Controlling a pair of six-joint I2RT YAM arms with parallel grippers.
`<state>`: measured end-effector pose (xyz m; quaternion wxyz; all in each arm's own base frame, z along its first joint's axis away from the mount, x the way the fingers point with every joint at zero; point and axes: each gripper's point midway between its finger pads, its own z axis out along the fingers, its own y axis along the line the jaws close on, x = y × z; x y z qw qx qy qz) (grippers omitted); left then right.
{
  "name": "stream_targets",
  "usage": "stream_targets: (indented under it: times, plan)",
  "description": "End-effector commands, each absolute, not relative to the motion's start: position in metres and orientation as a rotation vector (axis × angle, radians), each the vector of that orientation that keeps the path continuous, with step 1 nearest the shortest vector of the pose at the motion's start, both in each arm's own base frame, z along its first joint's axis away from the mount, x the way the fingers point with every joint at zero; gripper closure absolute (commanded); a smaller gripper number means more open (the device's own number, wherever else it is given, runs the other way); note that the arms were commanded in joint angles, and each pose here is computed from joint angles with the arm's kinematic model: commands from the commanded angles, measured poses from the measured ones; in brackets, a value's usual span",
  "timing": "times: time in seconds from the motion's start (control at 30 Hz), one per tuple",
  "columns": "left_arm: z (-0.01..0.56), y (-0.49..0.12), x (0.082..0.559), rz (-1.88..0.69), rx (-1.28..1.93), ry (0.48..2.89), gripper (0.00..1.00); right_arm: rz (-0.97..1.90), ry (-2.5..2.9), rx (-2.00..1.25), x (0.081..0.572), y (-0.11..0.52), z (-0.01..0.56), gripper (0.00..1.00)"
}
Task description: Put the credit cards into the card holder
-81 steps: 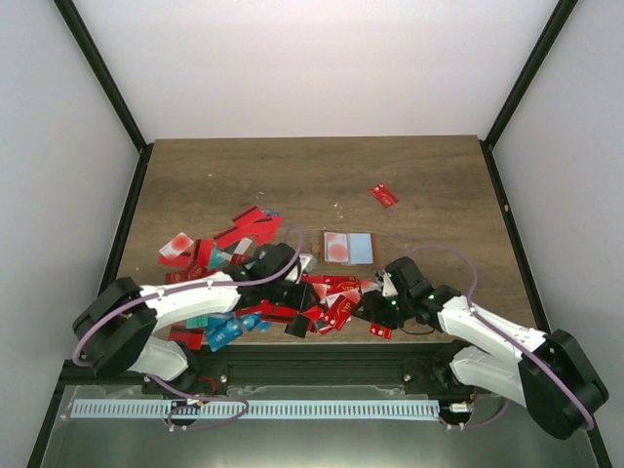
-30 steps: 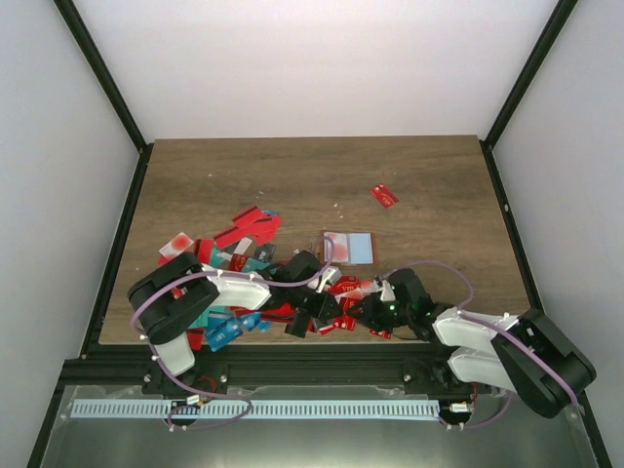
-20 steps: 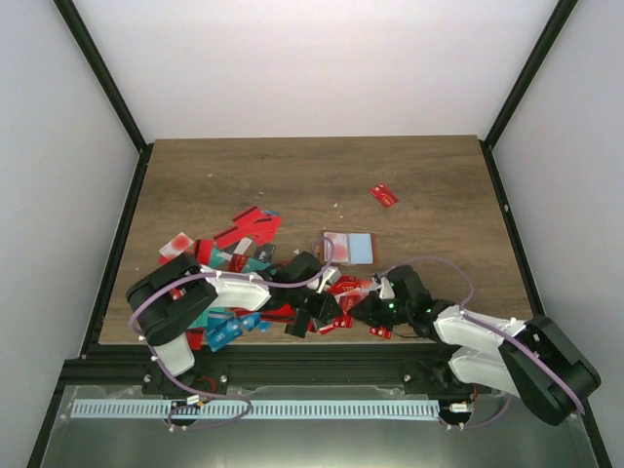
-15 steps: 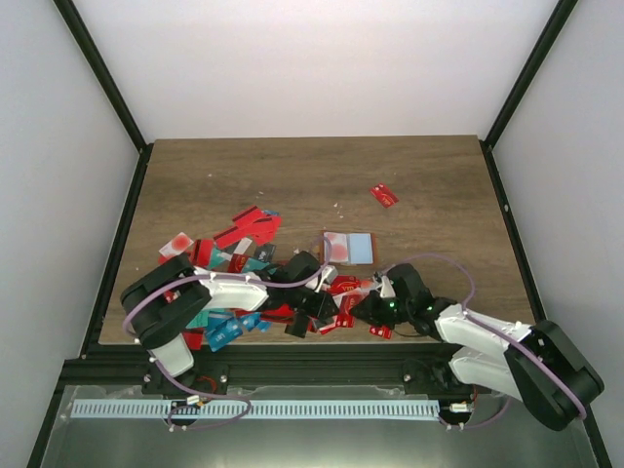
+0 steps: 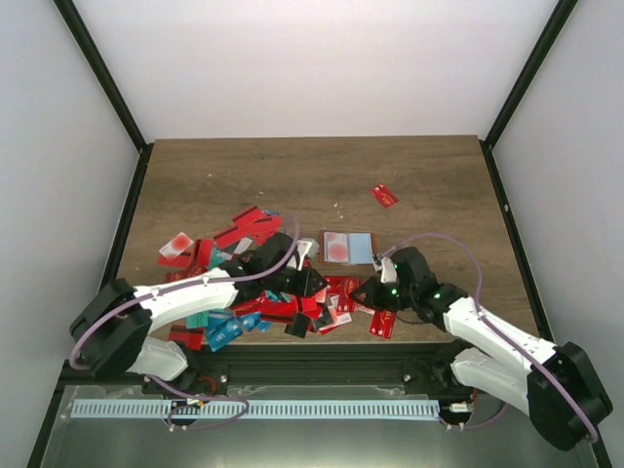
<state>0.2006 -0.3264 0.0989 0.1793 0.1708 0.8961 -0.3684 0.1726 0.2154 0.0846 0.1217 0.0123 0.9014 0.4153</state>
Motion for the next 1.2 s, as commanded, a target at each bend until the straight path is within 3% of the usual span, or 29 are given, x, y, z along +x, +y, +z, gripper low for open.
stream_targets:
  times: [0.0, 0.23, 0.4, 0.57, 0.93, 1.17]
  plan:
    - [0.12, -0.305, 0.219, -1.029, 0.415, 2.478, 0.74, 1.259, 2.458, -0.079, 0.198, 0.218, 0.13, 0.99]
    - [0.182, -0.293, 0.239, -1.235, 0.446, 2.266, 0.66, 1.449, 2.131, -0.245, 0.227, 0.228, 0.203, 0.99]
    - [0.223, -0.298, 0.232, -1.434, 0.588, 2.094, 0.58, 1.571, 1.937, -0.472, 0.221, 0.243, 0.246, 0.99]
    - [0.255, -0.304, 0.218, -1.543, 0.731, 1.953, 0.56, 1.661, 1.815, -0.623, 0.21, 0.25, 0.272, 0.99]
    - [0.277, -0.306, 0.204, -1.639, 0.791, 1.831, 0.6, 1.737, 1.721, -0.738, 0.195, 0.253, 0.289, 0.99]
    - [0.277, -0.309, 0.204, -1.693, 0.781, 1.814, 0.74, 1.753, 1.716, -0.75, 0.194, 0.254, 0.29, 0.99]
